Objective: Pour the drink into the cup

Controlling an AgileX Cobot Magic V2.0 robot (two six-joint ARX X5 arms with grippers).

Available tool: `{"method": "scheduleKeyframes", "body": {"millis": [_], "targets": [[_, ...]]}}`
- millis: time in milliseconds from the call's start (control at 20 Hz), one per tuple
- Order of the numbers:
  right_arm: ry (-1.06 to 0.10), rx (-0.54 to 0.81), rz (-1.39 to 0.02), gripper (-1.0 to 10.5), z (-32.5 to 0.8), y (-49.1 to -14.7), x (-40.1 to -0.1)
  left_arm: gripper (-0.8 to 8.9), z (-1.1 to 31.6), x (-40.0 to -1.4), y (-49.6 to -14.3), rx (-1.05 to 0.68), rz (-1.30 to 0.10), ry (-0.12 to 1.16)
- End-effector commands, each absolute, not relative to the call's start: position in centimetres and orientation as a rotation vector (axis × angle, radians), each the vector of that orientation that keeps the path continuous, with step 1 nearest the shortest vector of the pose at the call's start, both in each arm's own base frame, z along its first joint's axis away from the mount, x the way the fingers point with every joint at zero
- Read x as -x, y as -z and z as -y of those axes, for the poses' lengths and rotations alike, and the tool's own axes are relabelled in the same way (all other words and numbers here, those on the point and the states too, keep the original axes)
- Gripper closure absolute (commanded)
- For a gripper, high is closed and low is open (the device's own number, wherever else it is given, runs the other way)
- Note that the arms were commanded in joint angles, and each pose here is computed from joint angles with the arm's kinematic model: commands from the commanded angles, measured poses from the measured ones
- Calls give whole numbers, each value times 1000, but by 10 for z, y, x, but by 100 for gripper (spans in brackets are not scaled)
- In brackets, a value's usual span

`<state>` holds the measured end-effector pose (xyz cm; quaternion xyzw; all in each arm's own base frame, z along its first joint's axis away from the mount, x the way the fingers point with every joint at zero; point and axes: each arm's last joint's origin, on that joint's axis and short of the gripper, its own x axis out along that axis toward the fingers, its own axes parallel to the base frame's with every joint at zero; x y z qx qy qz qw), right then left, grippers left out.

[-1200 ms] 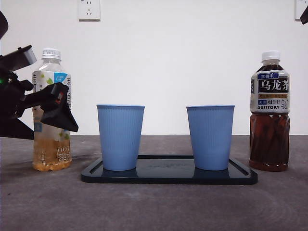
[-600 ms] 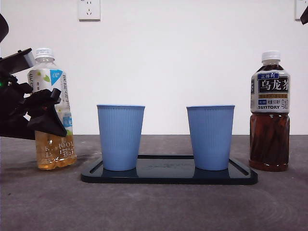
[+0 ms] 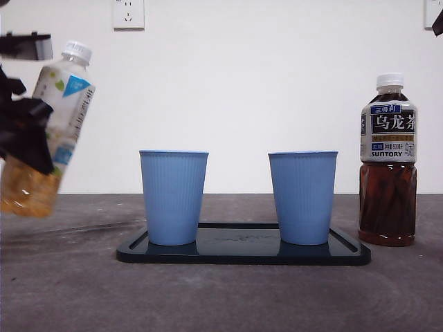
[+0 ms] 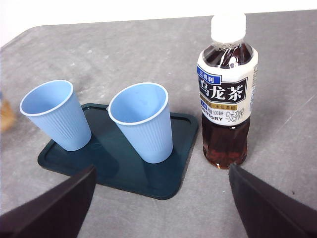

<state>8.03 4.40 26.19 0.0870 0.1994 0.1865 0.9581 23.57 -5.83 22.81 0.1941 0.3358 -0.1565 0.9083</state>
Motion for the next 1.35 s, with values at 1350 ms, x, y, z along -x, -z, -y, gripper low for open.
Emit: {"method": "scheduleKeyframes", "body": {"millis": [1350], "targets": [[-421,-106,-385,520,-45,-266,-79,635,126,-246,-294,-1606,-759,122]]}}
